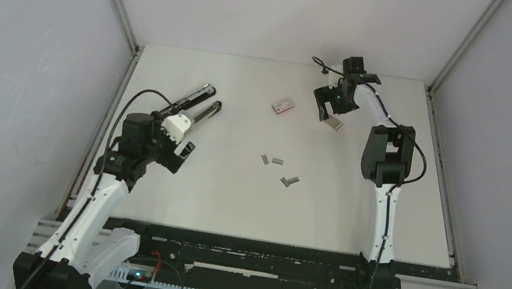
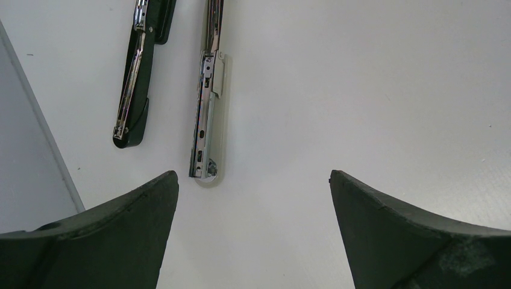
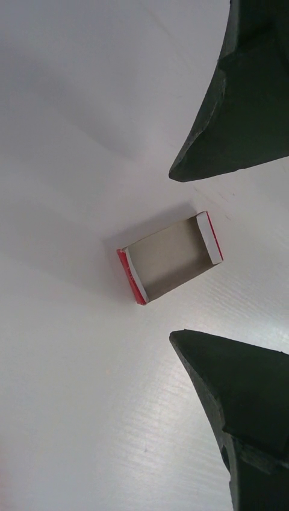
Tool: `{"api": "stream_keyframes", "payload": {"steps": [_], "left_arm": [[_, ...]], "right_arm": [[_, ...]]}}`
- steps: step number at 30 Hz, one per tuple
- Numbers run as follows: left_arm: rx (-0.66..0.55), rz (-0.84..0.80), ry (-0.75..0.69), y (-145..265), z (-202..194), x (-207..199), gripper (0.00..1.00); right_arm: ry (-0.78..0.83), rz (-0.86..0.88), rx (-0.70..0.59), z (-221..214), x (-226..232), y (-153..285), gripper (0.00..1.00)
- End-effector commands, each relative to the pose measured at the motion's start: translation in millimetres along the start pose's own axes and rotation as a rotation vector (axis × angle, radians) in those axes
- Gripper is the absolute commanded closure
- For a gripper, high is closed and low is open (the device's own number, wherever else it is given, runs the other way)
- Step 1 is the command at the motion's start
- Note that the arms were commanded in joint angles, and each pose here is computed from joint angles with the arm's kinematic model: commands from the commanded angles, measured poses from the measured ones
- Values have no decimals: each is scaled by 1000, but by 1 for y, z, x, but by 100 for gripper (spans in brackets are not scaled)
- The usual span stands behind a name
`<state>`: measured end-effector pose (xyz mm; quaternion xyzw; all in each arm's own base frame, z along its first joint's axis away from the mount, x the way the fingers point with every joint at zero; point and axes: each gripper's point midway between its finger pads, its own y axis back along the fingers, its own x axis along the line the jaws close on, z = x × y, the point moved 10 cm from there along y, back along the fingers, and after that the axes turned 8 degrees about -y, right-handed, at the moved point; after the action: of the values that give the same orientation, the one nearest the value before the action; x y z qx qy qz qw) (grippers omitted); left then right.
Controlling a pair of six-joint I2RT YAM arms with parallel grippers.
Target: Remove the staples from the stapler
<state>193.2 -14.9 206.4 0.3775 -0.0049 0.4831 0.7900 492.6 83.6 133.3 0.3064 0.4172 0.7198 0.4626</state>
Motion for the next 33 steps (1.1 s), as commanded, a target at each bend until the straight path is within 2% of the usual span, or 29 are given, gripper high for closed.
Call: {"api": "stream_keyframes", "payload": {"steps": [1,9,20,23,26,33], "left_arm": [[-35,-3,-14,-2,1,0,0],[-32,-9,-15,-3,1,0,0],[-28,-13,-15,-4,0,0,0],[-27,-15,-15,-4,0,0,0],[-27,-14,-15,-4,0,0,0],[-28,-16,-15,-3,-1,-1,0]], "right_arm": [[124,74,15,2,3,2,8],[284,151,90,-10,8,-4,12],[381,153,109,-13,19,-10,16],[425,157,113,-14,24,-11,21],[479,181,133,-19,31,-12,32],[620,248,215,-41,52,-17,39]]}}
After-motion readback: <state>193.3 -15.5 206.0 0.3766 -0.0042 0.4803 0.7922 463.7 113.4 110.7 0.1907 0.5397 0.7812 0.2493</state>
